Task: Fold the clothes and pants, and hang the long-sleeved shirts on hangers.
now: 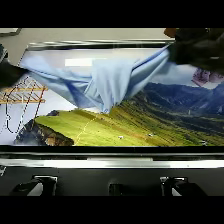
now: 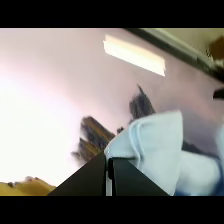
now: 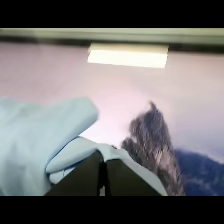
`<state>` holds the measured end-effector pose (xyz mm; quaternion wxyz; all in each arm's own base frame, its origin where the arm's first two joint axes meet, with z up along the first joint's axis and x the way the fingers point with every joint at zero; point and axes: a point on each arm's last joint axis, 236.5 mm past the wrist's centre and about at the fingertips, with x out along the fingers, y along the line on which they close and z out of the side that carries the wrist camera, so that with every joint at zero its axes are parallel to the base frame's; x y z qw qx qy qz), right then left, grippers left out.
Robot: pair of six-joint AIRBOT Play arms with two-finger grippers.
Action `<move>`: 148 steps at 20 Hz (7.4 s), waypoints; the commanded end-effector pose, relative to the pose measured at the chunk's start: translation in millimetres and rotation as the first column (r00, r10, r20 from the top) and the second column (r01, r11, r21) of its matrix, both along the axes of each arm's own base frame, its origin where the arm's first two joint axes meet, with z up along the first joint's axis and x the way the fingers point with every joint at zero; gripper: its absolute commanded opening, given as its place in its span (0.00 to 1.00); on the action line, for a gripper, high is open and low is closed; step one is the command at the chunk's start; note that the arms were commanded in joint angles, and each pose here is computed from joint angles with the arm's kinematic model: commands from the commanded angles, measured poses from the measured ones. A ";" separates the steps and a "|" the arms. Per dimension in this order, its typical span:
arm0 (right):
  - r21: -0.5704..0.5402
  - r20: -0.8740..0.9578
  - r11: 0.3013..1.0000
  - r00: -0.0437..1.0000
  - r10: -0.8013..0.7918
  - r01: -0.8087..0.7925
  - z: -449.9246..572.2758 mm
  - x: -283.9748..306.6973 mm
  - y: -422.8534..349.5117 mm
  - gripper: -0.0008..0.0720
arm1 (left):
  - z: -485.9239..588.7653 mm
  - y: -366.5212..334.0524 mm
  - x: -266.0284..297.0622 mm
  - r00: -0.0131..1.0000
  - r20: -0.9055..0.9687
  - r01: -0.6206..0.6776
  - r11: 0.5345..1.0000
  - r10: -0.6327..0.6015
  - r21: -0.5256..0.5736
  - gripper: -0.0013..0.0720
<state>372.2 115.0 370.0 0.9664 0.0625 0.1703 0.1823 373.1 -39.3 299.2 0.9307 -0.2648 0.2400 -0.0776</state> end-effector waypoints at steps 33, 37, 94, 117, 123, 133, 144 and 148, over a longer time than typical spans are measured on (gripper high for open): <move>0.254 -0.693 0.885 0.712 -0.115 0.391 -353.1 196.4 40.9 0.17 | -319.1 75.9 80.9 0.809 -0.568 -0.127 0.988 0.152 0.083 0.04; 0.242 -0.752 0.927 0.660 -0.006 0.285 -339.0 160.9 37.7 0.77 | -318.9 74.6 78.6 0.807 -0.574 -0.104 0.990 0.137 0.091 0.04; 0.239 -0.764 0.807 0.618 -0.187 0.540 -307.0 174.7 -139.3 0.07 | -361.5 -43.7 -18.6 0.540 -0.833 0.142 0.989 -0.119 -0.049 0.04; 0.204 -0.975 0.881 0.173 0.142 0.426 -455.9 -114.9 -38.1 0.64 | -366.9 -64.0 -32.5 0.506 -0.851 0.188 0.981 -0.145 -0.056 0.04; 0.193 -0.971 0.890 0.214 0.111 0.414 -469.4 -109.6 -20.4 0.68 | -367.0 -64.4 -36.8 0.490 -0.859 0.193 0.979 -0.149 -0.060 0.04; 0.218 -0.953 0.860 0.290 0.087 0.461 -468.2 -86.4 -23.6 0.33 | -367.1 -64.1 -36.4 0.493 -0.856 0.204 0.977 -0.153 -0.057 0.04; 0.525 -0.699 0.843 0.626 0.346 0.119 -303.1 -53.2 23.7 0.07 | -275.3 -44.0 2.2 0.717 -0.680 0.216 0.976 -0.155 0.004 0.04; 0.470 -0.349 0.876 0.888 0.299 -0.110 -122.9 -40.0 21.5 0.06 | -112.7 -3.4 23.5 0.945 -0.322 0.088 0.992 -0.056 0.087 0.04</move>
